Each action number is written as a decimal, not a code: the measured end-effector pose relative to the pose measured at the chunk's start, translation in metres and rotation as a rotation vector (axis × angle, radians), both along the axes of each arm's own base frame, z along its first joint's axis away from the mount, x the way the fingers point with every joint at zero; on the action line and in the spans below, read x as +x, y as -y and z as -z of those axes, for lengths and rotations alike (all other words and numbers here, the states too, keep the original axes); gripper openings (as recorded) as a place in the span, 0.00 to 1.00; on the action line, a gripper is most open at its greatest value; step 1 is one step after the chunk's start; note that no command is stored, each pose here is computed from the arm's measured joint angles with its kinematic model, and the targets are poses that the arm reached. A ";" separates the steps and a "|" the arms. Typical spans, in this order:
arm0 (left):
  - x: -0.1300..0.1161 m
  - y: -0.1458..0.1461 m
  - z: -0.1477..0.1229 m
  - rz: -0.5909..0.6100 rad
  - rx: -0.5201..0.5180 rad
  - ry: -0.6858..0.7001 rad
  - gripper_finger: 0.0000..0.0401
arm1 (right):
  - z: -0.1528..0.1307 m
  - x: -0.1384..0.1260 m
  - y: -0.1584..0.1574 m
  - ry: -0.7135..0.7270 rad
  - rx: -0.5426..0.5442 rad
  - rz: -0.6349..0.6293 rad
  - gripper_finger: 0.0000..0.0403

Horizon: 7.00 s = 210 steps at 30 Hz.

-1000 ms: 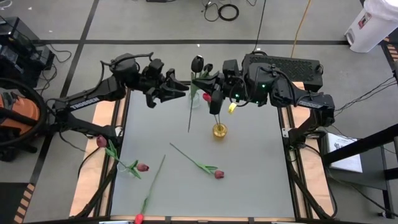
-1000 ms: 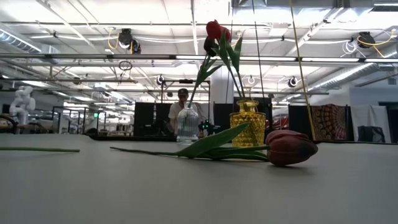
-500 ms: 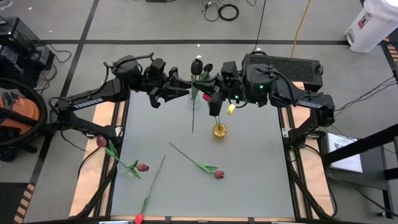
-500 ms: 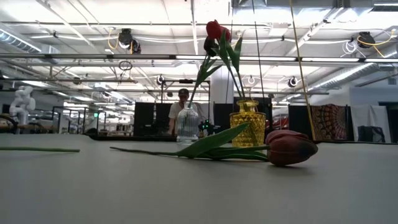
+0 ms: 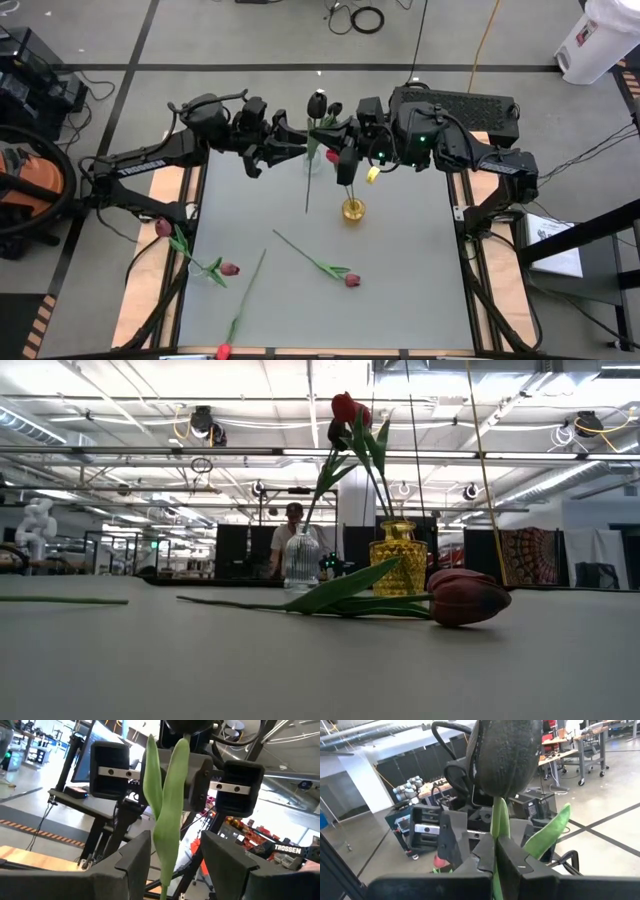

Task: Sort flowers into vase by color
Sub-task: Put the black tulip into the top transparent vase

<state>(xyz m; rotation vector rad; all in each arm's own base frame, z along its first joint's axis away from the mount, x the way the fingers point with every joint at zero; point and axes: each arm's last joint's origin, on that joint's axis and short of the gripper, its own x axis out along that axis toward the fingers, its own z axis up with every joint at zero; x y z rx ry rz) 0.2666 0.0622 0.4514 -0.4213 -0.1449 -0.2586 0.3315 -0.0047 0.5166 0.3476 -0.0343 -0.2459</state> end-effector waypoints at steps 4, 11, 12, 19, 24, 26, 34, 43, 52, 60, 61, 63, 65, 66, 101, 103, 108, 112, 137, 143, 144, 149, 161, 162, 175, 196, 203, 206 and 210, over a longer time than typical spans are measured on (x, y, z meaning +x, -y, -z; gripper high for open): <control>0.000 0.000 0.000 -0.017 0.006 0.003 0.45 | -0.001 0.000 0.000 0.015 0.000 0.000 0.00; 0.000 0.000 0.000 -0.028 0.011 0.005 0.45 | 0.005 0.013 -0.002 0.029 0.012 -0.006 0.00; 0.000 0.000 0.000 -0.028 0.011 0.005 0.45 | 0.005 0.015 -0.003 0.032 0.016 -0.007 0.00; 0.001 0.001 0.001 -0.024 0.009 -0.002 0.45 | 0.010 0.021 -0.003 0.026 0.015 -0.006 0.00; 0.001 0.003 0.001 -0.017 0.010 -0.003 0.45 | 0.007 0.021 -0.003 0.046 0.006 -0.006 0.00; 0.001 0.003 0.001 -0.016 0.009 -0.004 0.45 | 0.008 0.021 -0.003 0.042 0.005 -0.006 0.00; 0.001 0.003 0.001 -0.018 0.017 -0.001 0.44 | 0.008 0.021 -0.003 0.038 0.004 -0.006 0.00; 0.001 0.002 0.001 -0.021 0.018 -0.001 0.19 | 0.008 0.019 -0.003 0.028 0.000 -0.002 0.00; 0.001 0.002 0.001 -0.029 0.066 0.008 0.03 | 0.008 0.019 -0.002 0.023 0.000 -0.002 0.00; 0.001 0.002 0.001 -0.026 0.069 0.008 0.02 | 0.008 0.019 -0.002 0.022 0.000 -0.005 0.00; 0.001 0.002 0.001 -0.026 0.071 0.008 0.02 | 0.009 0.019 -0.003 0.020 0.000 -0.005 0.00; 0.001 0.002 0.001 -0.029 0.088 0.010 0.02 | 0.009 0.019 -0.003 0.015 0.000 -0.005 0.00; 0.001 0.002 0.001 -0.030 0.091 0.011 0.02 | 0.009 0.019 -0.003 0.014 0.000 -0.006 0.00; 0.001 0.002 0.001 -0.031 0.093 0.011 0.02 | 0.009 0.019 -0.003 0.014 0.000 -0.006 0.00; -0.018 -0.070 0.006 -0.379 0.393 0.007 0.02 | 0.002 -0.044 -0.027 -0.198 0.018 0.137 0.34; -0.015 -0.079 0.011 -0.395 0.388 -0.015 0.02 | 0.004 -0.046 -0.033 -0.204 0.023 0.152 0.34; 0.001 -0.096 0.027 -0.359 0.402 -0.039 0.02 | 0.004 -0.049 -0.049 -0.199 0.039 0.165 0.34; 0.013 -0.108 0.038 -0.335 0.413 -0.022 0.02 | 0.004 -0.052 -0.061 -0.185 0.057 0.171 0.34; 0.007 -0.174 0.090 -0.249 0.380 -0.114 0.02 | 0.001 -0.055 -0.105 -0.058 0.201 0.151 0.34; 0.004 -0.174 0.100 -0.198 0.379 -0.106 0.02 | 0.007 -0.046 -0.111 -0.053 0.207 0.188 0.34; 0.004 -0.173 0.099 -0.196 0.377 -0.097 0.02 | 0.008 -0.043 -0.112 -0.052 0.207 0.190 0.34; 0.003 -0.173 0.095 -0.200 0.413 -0.042 0.02 | 0.015 -0.032 -0.114 -0.047 0.224 0.206 0.34; 0.010 -0.181 0.098 -0.224 0.396 0.040 0.02 | 0.022 -0.020 -0.120 -0.016 0.300 0.220 0.34; 0.011 -0.183 0.099 -0.225 0.387 0.054 0.02 | 0.022 -0.020 -0.120 -0.010 0.303 0.222 0.34; 0.014 -0.188 0.106 -0.211 0.339 0.048 0.02 | 0.021 -0.019 -0.120 -0.003 0.304 0.220 0.34; 0.016 -0.190 0.117 -0.220 0.403 -0.031 0.02 | 0.021 -0.019 -0.119 -0.010 0.283 0.225 0.34; 0.018 -0.188 0.117 -0.214 0.401 -0.029 0.02 | 0.020 -0.020 -0.119 -0.010 0.283 0.225 0.34; 0.020 -0.186 0.117 -0.210 0.400 -0.027 0.02 | 0.020 -0.020 -0.119 -0.010 0.283 0.225 0.34; 0.023 -0.182 0.117 -0.203 0.400 -0.025 0.02 | 0.020 -0.020 -0.119 -0.010 0.283 0.226 0.34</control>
